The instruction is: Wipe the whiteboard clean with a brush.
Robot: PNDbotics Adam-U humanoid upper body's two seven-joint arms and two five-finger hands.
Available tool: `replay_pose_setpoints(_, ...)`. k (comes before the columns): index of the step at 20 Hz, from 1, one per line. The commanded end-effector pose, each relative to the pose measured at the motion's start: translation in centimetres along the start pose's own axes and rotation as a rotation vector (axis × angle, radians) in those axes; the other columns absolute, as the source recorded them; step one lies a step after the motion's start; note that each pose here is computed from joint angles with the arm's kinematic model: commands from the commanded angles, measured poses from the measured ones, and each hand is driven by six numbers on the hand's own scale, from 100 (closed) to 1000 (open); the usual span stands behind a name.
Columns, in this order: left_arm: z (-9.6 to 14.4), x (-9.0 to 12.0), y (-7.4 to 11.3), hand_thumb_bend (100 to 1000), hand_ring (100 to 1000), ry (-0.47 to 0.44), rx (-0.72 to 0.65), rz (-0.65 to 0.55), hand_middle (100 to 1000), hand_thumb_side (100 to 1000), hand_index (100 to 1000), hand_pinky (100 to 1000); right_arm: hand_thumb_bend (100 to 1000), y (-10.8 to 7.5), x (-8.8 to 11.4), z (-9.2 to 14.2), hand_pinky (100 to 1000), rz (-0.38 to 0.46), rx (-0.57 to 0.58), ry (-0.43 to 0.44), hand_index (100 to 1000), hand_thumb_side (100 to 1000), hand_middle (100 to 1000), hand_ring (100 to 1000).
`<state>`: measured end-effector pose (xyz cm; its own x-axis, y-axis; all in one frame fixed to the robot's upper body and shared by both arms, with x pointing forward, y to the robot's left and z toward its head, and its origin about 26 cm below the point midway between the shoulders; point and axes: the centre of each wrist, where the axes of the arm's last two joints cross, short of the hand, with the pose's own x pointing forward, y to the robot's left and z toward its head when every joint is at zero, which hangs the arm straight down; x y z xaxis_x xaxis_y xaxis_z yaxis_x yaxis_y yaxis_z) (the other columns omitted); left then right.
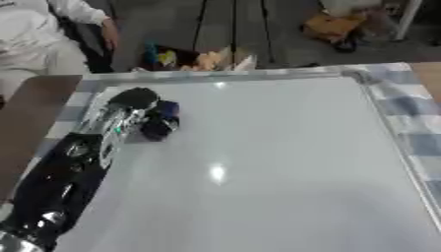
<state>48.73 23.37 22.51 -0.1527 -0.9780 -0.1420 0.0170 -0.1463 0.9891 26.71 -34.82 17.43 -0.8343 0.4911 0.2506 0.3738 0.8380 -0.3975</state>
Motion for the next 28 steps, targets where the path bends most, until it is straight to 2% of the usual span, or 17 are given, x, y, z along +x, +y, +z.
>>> replay_pose_setpoints(1, 0.8, -0.2, 2.6, 100, 377, -0.042, 0.097, -0.038, 262, 740, 350, 264, 100, -0.8, 0.2, -0.8, 780, 0.015, 0.016, -0.033, 857, 975, 705, 809)
replay_pose_setpoints(9, 2.5, 0.2, 4.9, 100, 373, -0.159, 0.151, -0.083, 256, 732, 353, 259, 100, -0.9, 0.2, -0.9, 780, 0.016, 0.018, -0.032, 857, 974, 705, 809)
replay_pose_setpoints(15, 3.9, 1.0, 6.6, 100, 366, -0.209, 0.216, -0.117, 244, 720, 349, 254, 100, -1.0, 0.2, -0.9, 780, 0.015, 0.019, -0.035, 857, 975, 705, 809)
replay_pose_setpoints(20, 4.4, 1.2, 7.1, 100, 361, -0.215, 0.239, -0.135, 240, 719, 343, 249, 100, -1.1, 0.2, -0.9, 780, 0.013, 0.018, -0.036, 857, 974, 705, 808)
replay_pose_setpoints(25, 4.2, 0.9, 6.8, 100, 357, -0.172, 0.240, -0.120, 238, 716, 341, 242, 100, -1.1, 0.2, -1.0, 780, 0.010, 0.020, -0.038, 856, 974, 705, 808)
replay_pose_setpoints(27, 4.0, 0.7, 6.7, 100, 361, -0.150, 0.240, -0.115, 242, 735, 350, 246, 100, -1.1, 0.2, -1.0, 780, 0.010, 0.020, -0.038, 856, 975, 705, 808)
replay_pose_setpoints(28, 3.9, 0.5, 6.5, 100, 371, -0.131, 0.237, -0.113, 256, 774, 373, 259, 100, -1.1, 0.2, -1.0, 780, 0.010, 0.020, -0.039, 856, 976, 705, 809)
